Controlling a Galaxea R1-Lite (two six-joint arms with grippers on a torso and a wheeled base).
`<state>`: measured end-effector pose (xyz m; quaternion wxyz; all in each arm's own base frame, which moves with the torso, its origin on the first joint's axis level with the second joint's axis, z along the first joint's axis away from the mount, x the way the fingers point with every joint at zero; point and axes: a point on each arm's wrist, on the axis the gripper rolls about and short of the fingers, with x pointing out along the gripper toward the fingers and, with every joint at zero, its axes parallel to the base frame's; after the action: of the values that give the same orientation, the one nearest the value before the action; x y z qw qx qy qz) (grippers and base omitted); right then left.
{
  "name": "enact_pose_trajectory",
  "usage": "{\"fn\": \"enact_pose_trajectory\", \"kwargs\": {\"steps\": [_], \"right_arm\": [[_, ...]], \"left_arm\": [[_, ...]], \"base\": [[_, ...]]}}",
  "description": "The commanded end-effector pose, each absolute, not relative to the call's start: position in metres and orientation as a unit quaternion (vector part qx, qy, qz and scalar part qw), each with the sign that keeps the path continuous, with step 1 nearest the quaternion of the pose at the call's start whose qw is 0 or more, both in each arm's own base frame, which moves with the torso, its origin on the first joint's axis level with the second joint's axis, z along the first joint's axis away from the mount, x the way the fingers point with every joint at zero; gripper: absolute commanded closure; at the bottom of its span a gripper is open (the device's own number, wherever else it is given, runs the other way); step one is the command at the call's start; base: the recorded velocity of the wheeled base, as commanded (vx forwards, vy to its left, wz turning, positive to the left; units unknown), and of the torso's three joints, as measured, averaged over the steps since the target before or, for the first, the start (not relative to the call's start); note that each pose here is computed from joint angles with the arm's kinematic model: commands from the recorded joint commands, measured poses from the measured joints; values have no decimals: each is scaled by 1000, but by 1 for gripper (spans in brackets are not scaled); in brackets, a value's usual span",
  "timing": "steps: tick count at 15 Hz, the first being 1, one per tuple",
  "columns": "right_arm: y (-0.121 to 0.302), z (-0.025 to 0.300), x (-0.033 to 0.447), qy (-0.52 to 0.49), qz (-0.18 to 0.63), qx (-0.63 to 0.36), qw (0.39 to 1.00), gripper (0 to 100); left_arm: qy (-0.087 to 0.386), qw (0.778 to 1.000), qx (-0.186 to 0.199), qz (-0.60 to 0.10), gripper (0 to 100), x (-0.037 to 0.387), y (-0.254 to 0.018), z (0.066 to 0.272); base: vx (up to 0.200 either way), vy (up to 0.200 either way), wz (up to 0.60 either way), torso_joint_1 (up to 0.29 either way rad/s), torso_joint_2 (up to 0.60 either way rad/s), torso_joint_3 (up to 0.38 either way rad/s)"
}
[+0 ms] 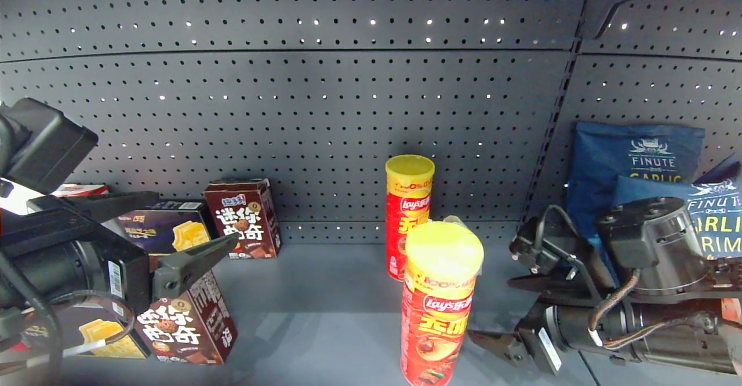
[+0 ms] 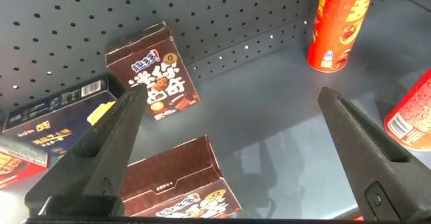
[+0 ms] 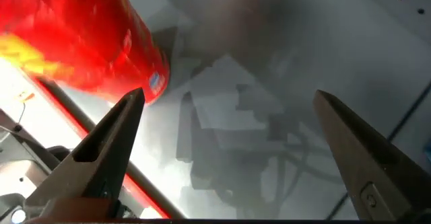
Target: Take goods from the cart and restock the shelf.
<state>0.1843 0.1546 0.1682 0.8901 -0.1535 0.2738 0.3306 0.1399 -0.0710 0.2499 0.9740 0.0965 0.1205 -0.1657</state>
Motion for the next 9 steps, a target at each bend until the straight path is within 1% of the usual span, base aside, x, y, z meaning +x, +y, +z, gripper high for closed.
{"fn": "enact_pose_trajectory", "kwargs": {"steps": [1,9], "right_arm": [[160,162,188,282,326,-161,888,0],[168,156,193,287,328,-166,885,0]], "left_arm": [[121,974,97,-166,0,141,-71,249],[125,973,98,-166,0,142,-72,248]], "base": [[0,0,0,0,0,0],[0,0,0,0,0,0]]}}
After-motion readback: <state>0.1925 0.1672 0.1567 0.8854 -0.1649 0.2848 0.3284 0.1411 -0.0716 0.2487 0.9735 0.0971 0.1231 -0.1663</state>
